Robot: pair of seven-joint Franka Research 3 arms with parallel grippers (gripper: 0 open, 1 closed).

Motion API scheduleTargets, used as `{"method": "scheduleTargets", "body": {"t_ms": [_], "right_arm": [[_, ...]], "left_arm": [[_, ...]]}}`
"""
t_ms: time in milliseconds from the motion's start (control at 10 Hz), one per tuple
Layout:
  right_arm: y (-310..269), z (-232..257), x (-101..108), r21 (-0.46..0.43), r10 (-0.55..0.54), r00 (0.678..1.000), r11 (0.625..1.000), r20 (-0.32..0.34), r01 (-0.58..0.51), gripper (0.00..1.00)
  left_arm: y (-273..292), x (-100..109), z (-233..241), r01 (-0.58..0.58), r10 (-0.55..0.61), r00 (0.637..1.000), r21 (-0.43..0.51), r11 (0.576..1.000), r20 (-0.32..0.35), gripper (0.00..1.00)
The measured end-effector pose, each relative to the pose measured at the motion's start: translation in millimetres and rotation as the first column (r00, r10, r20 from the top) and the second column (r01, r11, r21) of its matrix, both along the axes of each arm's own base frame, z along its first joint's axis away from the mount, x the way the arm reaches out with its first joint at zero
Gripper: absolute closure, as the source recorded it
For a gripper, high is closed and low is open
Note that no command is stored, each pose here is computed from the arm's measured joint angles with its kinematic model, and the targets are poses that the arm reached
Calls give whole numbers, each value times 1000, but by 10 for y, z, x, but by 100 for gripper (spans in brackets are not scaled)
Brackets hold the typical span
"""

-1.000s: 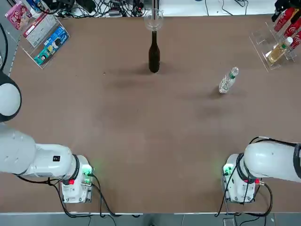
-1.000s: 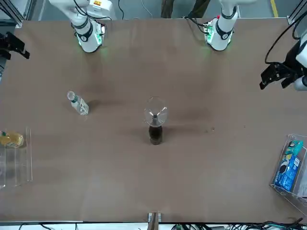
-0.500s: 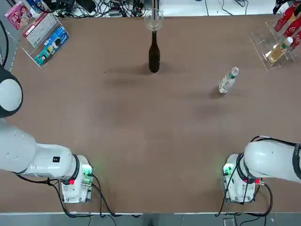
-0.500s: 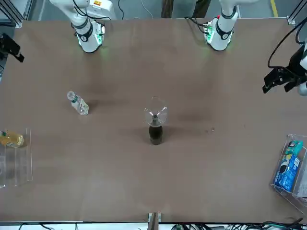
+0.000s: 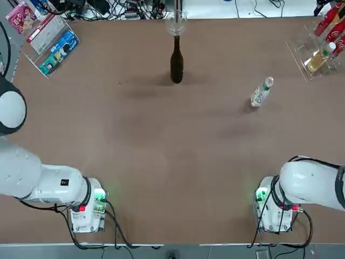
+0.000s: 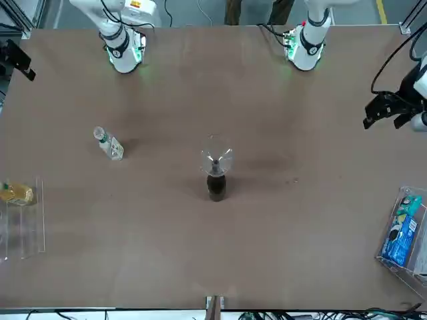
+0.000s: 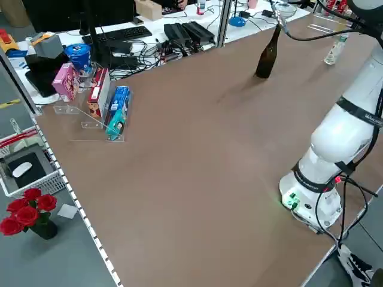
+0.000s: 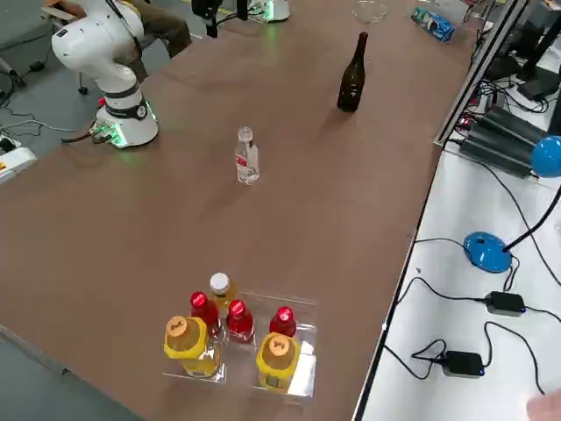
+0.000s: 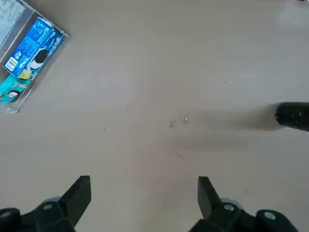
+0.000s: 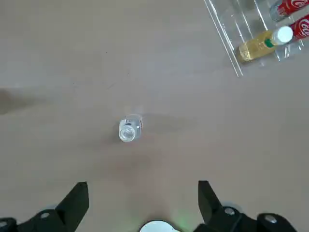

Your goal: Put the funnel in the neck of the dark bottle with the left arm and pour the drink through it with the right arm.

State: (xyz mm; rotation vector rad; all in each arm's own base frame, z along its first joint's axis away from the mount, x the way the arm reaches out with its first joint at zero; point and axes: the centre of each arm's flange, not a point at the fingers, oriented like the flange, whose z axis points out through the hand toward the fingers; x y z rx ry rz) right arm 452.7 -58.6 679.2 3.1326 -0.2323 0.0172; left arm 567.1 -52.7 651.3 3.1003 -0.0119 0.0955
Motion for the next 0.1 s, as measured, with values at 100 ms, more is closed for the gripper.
{"method": "scheduleTargets", "body": {"t_ms": [100], "right_arm": [[-43,-4,-14,2,-9,1000,1000,-2,9,0]], "left_arm": [[-23,-2,0,4,-4,1000,0,1000,0,2]]}}
